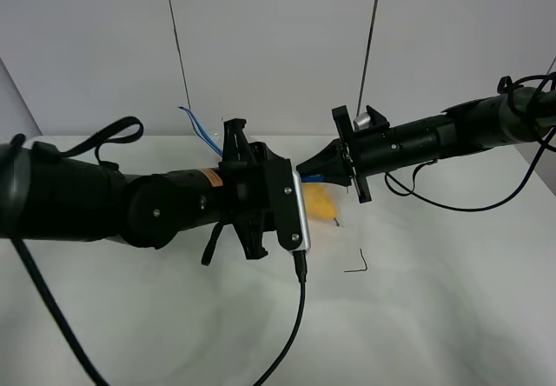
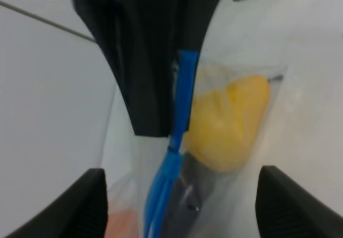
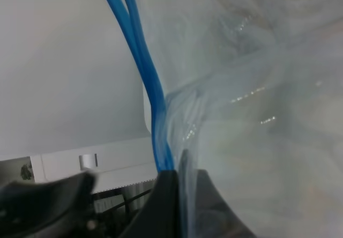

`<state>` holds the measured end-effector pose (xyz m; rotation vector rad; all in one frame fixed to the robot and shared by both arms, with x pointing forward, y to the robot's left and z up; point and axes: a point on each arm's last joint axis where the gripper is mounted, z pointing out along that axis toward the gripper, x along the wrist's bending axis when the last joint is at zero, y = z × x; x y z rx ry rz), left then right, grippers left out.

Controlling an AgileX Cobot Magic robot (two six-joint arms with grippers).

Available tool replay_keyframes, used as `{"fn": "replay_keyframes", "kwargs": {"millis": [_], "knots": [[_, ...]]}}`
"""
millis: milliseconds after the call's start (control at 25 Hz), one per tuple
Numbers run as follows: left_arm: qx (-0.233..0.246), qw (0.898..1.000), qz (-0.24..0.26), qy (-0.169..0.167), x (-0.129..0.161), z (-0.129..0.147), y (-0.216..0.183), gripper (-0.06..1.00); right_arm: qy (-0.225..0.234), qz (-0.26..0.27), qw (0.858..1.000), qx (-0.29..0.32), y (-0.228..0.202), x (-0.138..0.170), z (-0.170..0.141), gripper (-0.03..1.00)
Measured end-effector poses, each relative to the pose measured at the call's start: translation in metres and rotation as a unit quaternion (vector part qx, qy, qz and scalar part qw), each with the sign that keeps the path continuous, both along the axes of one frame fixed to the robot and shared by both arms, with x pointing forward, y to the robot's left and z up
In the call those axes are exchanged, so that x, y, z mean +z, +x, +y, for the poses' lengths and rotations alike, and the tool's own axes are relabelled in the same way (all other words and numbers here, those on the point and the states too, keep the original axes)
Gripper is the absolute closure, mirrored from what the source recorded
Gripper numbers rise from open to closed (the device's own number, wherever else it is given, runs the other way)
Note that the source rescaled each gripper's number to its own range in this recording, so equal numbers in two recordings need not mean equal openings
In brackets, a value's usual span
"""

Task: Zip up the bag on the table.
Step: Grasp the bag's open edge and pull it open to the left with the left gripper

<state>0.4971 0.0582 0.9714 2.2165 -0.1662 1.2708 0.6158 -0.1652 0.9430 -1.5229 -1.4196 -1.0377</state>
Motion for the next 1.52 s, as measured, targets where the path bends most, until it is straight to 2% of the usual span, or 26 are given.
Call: {"fn": "replay_keyframes", "kwargs": {"millis": [160,320,560,680,840,1080,1280,1360,1520], "knots": [[0.014,1.000,-0.018,-0.005,-0.011,-0.002,0.006,0.12,0.000,0.000,1.000,0.000,0.000,0.000,0.000,0.97],[0.007,1.000,-0.027,-0.014,-0.013,-0.010,0.002,0.14,0.000,0.000,1.000,0.000,0.000,0.000,0.000,0.97],[-0.001,0.999,-0.035,-0.016,-0.011,-0.013,-0.001,0.30,0.000,0.000,1.000,0.000,0.000,0.000,0.000,0.97],[-0.002,0.999,-0.037,-0.016,-0.011,-0.013,-0.001,0.34,0.000,0.000,1.000,0.000,0.000,0.000,0.000,0.97],[0.001,0.999,-0.049,-0.020,-0.011,-0.013,0.001,0.35,0.000,0.000,1.000,0.000,0.000,0.000,0.000,0.97],[-0.001,0.998,-0.058,-0.009,-0.028,-0.016,0.004,0.35,0.000,0.000,1.000,0.000,0.000,0.000,0.000,0.97],[0.005,0.996,-0.084,-0.022,-0.023,-0.016,0.006,0.37,0.000,0.000,1.000,0.000,0.000,0.000,0.000,0.97],[0.005,0.996,-0.084,-0.022,-0.023,-0.016,0.006,0.42,0.000,0.000,1.000,0.000,0.000,0.000,0.000,0.97],[0.004,0.996,-0.084,-0.023,-0.023,-0.016,0.006,0.61,0.000,0.000,1.000,0.000,0.000,0.000,0.000,0.97]]}}
